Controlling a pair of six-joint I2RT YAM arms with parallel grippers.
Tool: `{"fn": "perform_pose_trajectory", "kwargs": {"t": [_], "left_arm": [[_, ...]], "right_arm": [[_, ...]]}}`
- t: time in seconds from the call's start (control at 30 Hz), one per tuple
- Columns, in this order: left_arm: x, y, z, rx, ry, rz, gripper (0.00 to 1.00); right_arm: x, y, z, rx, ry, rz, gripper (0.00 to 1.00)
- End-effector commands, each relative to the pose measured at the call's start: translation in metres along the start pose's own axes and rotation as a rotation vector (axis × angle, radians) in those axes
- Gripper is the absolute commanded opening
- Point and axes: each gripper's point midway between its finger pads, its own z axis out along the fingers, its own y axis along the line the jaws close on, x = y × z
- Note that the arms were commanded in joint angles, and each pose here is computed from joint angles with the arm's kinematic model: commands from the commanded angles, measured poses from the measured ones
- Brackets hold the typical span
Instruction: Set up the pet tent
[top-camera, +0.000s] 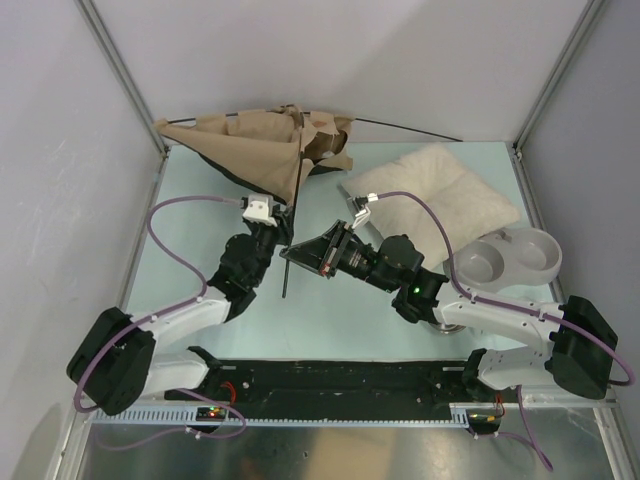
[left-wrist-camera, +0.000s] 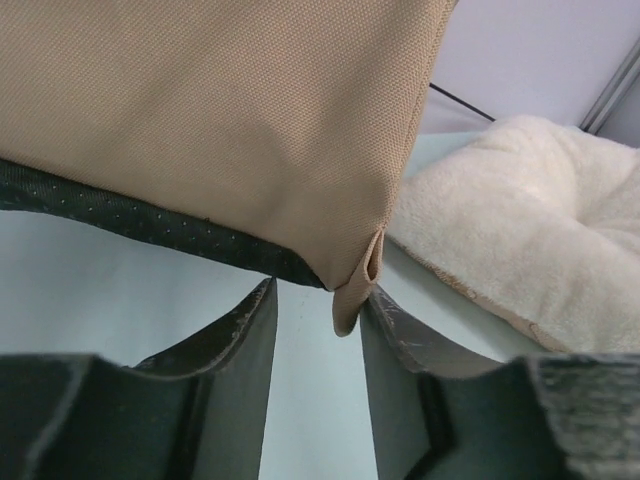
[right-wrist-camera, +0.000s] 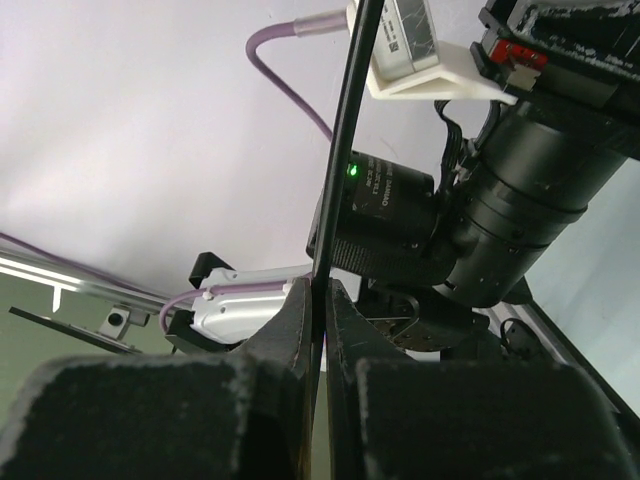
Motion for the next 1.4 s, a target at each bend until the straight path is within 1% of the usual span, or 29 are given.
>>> {"fn": "perform_pose_trajectory", "kwargs": {"t": [0.0, 0.13, 0.4, 0.47, 0.5, 0.53, 0.6, 0.77, 1.0, 1.2, 1.37], "left_arm": [[-0.028, -0.002, 0.013, 0.015, -0.077, -0.028, 0.39], [-0.027, 0.001, 0.016, 0.010, -0.072, -0.039, 0.33], [-0.028, -0.002, 0.018, 0.030, -0.071, -0.059, 0.29], [-0.029, -0.003, 0.018, 0.038, -0.073, -0.063, 0.22], [-0.030, -0.004, 0.018, 0.044, -0.075, -0.066, 0.13], [-0.030, -0.005, 0.018, 0.050, -0.076, -0.068, 0.07], [-0.033, -0.008, 0.017, 0.065, -0.081, -0.075, 0.02], [-0.039, -0.014, 0.011, 0.106, -0.093, -0.091, 0.00], [-0.046, -0.022, -0.008, 0.168, -0.097, -0.147, 0.00], [-0.025, -0.023, -0.026, 0.184, 0.001, -0.192, 0.00], [-0.008, -0.025, -0.050, 0.208, 0.085, -0.245, 0.00]], "right_arm": [[-0.016, 0.031, 0.003, -0.080, -0.045, -0.020, 0.00], [-0.017, 0.032, 0.004, -0.085, -0.047, -0.021, 0.00], [-0.015, 0.032, 0.004, -0.087, -0.042, -0.017, 0.00], [-0.015, 0.031, 0.005, -0.085, -0.042, -0.017, 0.00], [-0.015, 0.031, 0.005, -0.084, -0.044, -0.017, 0.00], [-0.015, 0.030, 0.005, -0.083, -0.043, -0.017, 0.00], [-0.015, 0.029, 0.005, -0.078, -0.042, -0.019, 0.00], [-0.015, 0.026, 0.004, -0.068, -0.047, -0.030, 0.00], [-0.015, 0.022, 0.001, -0.051, -0.057, -0.048, 0.00], [-0.016, 0.020, -0.004, -0.026, -0.075, -0.078, 0.00], [-0.016, 0.015, -0.006, 0.001, -0.102, -0.136, 0.00]]}}
